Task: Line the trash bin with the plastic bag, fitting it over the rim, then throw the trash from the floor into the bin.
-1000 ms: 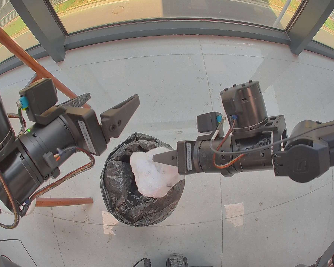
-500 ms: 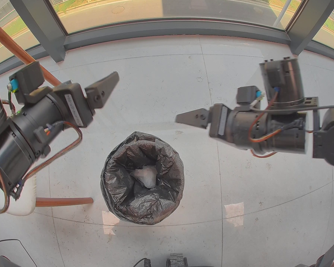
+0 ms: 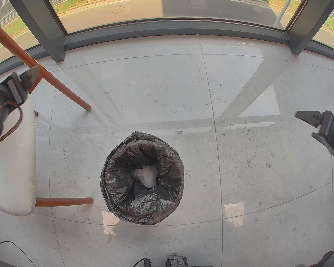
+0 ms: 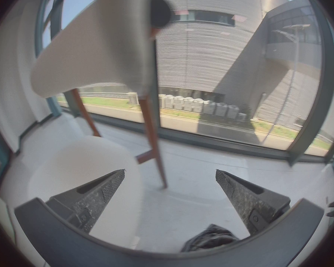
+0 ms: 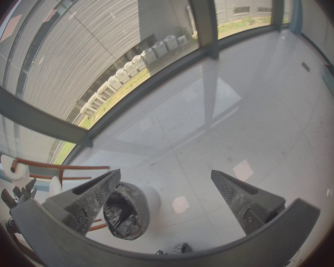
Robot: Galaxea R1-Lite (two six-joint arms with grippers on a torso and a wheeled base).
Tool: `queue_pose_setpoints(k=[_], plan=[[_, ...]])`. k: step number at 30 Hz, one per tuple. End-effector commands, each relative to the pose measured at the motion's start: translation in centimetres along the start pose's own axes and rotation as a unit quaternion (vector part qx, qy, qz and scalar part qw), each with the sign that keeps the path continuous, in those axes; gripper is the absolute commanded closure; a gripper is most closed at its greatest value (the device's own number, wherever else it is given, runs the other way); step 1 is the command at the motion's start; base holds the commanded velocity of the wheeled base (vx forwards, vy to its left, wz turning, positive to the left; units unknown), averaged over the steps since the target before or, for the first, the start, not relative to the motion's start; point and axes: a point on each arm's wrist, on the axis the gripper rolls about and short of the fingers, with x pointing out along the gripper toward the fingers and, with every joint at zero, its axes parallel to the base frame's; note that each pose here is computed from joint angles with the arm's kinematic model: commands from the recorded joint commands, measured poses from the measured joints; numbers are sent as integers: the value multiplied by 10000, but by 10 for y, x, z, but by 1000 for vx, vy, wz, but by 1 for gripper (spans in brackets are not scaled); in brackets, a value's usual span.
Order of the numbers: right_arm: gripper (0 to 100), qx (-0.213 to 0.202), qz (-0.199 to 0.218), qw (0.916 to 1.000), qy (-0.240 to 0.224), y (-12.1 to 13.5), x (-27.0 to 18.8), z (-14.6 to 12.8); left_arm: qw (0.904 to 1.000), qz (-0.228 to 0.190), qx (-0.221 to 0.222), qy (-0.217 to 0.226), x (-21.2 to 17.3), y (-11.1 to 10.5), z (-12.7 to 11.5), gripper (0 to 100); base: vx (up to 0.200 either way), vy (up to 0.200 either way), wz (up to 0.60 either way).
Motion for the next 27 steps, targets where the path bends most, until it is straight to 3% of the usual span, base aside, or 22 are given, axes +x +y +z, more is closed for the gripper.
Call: queue_pose_setpoints(k=[1, 6, 9, 13, 15, 20, 27], plan=[[0, 176, -615, 9920, -1091, -44, -75, -19, 9899, 1380, -238, -207, -44, 62, 10, 0, 0, 0, 0], [0, 130, -1280, 9815, -1419, -63, -88, -36, 9800, 1968, -279, 144, -71, 88, -20, 0, 0, 0, 0], [0, 155, -1435, 9774, -1545, -67, -93, -39, 9750, 2184, -351, 200, -82, 98, -29, 0, 0, 0, 0], [0, 224, -1927, 9651, -1758, -76, -97, -41, 9508, 2943, -584, 767, -106, 118, -57, 0, 0, 0, 0], [0, 112, -2008, 9639, -1745, -78, -98, -45, 9424, 3097, -705, 1053, -125, 126, -67, 0, 0, 0, 0], [0, -383, -1956, 9652, -1694, -78, -104, -52, 9443, 2942, -816, 1227, -167, 140, -83, 0, 0, 0, 0], [0, -831, -1893, 9660, -1554, -82, -106, -66, 9440, 2941, -766, 1286, -182, 151, -111, 0, 0, 0, 0]])
